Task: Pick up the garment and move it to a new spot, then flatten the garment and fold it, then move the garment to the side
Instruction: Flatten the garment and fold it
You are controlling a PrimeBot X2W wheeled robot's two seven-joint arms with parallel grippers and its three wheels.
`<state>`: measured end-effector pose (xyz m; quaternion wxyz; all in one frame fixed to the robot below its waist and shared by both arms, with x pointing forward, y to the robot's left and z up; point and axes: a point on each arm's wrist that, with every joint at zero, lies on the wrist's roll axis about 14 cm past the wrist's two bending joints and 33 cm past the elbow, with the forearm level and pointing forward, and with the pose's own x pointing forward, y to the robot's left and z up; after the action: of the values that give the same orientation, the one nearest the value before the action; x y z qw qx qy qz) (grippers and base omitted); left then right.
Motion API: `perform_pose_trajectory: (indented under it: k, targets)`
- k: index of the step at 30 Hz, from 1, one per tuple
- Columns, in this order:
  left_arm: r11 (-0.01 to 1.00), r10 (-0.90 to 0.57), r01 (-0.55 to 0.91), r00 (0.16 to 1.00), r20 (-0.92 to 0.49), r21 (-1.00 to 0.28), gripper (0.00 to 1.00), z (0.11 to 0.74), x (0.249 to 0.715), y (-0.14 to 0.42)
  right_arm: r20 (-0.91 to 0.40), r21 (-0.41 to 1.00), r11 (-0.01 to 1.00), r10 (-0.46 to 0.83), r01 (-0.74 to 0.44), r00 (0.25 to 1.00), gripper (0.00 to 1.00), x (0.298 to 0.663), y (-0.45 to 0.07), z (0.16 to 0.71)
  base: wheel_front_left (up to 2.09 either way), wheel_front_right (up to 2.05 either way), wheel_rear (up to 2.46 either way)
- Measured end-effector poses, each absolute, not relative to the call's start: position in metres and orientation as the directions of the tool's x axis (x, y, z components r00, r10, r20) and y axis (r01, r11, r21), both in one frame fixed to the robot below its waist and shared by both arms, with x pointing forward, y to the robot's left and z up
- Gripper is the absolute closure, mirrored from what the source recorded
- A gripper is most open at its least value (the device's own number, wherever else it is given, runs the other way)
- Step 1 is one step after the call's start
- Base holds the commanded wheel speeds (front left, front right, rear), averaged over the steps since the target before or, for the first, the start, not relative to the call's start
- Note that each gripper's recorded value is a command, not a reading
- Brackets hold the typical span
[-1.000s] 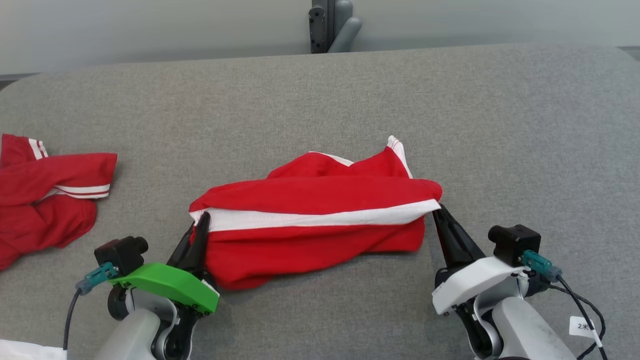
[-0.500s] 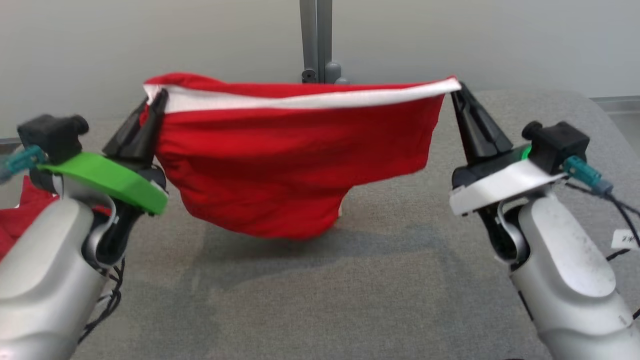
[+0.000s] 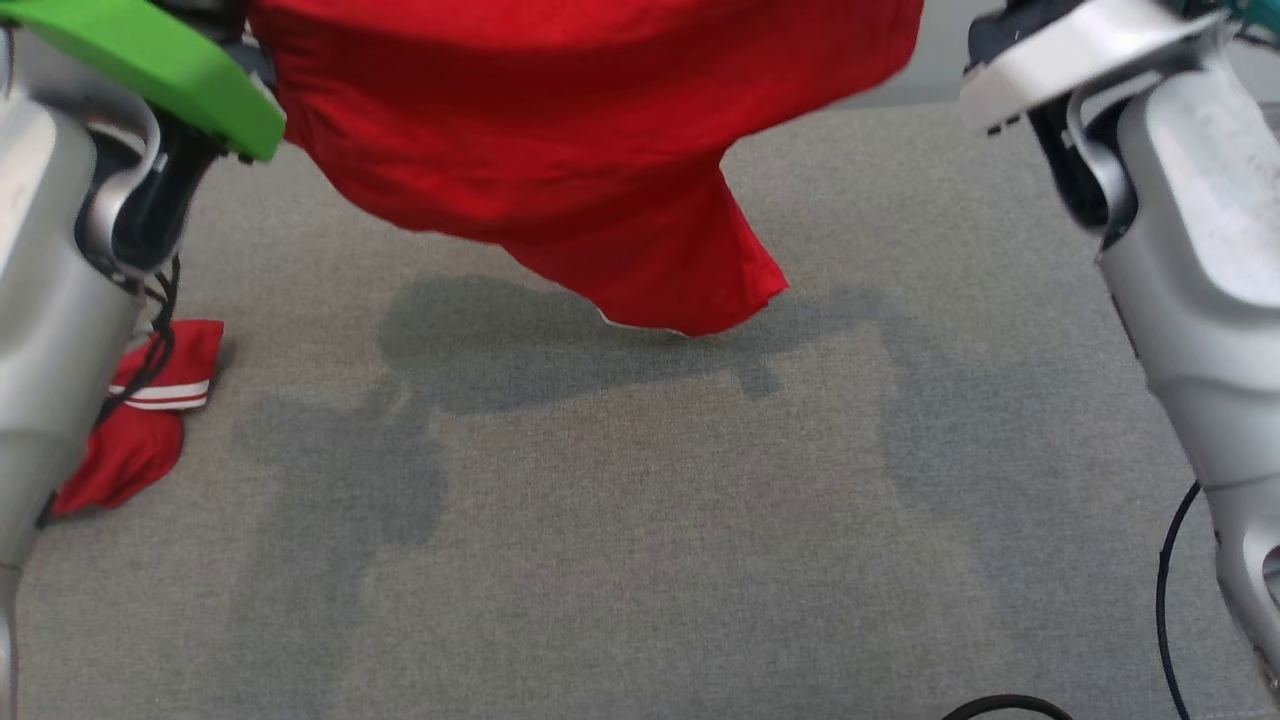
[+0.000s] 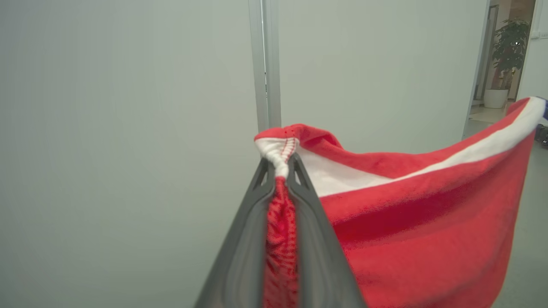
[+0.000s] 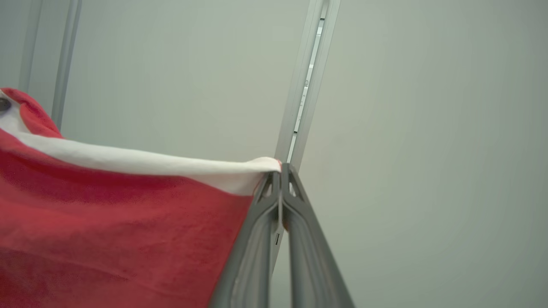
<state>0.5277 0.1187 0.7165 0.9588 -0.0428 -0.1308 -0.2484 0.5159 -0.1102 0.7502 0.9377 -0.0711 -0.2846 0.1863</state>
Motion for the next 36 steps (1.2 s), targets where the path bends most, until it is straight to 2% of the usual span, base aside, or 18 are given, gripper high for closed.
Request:
perform_pose_trajectory:
  k: [8, 14, 16, 18, 20, 23, 26, 31, 36]
  targets:
    - [0.897, -0.44, 0.428, 0.836, 0.328, 0.112, 1.0, 0.728, 0.608, 0.115, 0.511, -0.342, 0.92, 0.355, -0.194, 0.783, 1.0, 0.598, -0.123, 0.774, 0.0, 0.0, 0.0]
    - [0.896, -0.436, 0.426, 0.79, 0.43, 0.126, 1.0, 0.745, 0.652, 0.1, 0.575, -0.381, 0.922, 0.289, -0.062, 0.766, 1.0, 0.634, -0.15, 0.788, 0.0, 0.0, 0.0]
    - [0.886, -0.451, 0.452, 0.783, 0.429, 0.106, 1.0, 0.73, 0.66, 0.09, 0.558, -0.383, 0.922, 0.283, -0.061, 0.78, 1.0, 0.644, -0.152, 0.77, 0.0, 0.0, 0.0]
    - [0.875, -0.472, 0.476, 0.8, 0.371, 0.087, 1.0, 0.69, 0.667, 0.082, 0.494, -0.401, 0.912, 0.297, -0.089, 0.817, 1.0, 0.654, -0.149, 0.733, 0.0, 0.0, 0.0]
    - [0.87, -0.47, 0.493, 0.831, 0.298, 0.001, 1.0, 0.639, 0.67, 0.078, 0.42, -0.401, 0.908, 0.301, -0.123, 0.856, 1.0, 0.658, -0.151, 0.69, 0.0, 0.0, 0.0]
    - [0.852, -0.476, 0.502, 0.861, 0.18, -0.149, 1.0, 0.567, 0.659, 0.066, 0.28, -0.433, 0.88, 0.336, -0.194, 0.899, 1.0, 0.65, -0.15, 0.624, 0.0, 0.0, 0.0]
    - [0.833, -0.485, 0.478, 0.873, 0.046, -0.278, 1.0, 0.501, 0.629, 0.057, 0.116, -0.422, 0.858, 0.371, -0.292, 0.921, 1.0, 0.624, -0.146, 0.553, 0.0, 0.0, 0.0]
    - [0.815, -0.476, 0.387, 0.871, -0.119, -0.432, 1.0, 0.431, 0.567, 0.057, -0.01, -0.312, 0.88, 0.374, -0.358, 0.927, 1.0, 0.576, -0.149, 0.498, 0.0, 0.0, 0.0]
    - [0.79, -0.467, 0.305, 0.862, -0.199, -0.532, 1.0, 0.403, 0.511, 0.053, -0.128, -0.22, 0.894, 0.37, -0.39, 0.92, 1.0, 0.521, -0.151, 0.454, 0.0, 0.0, 0.0]
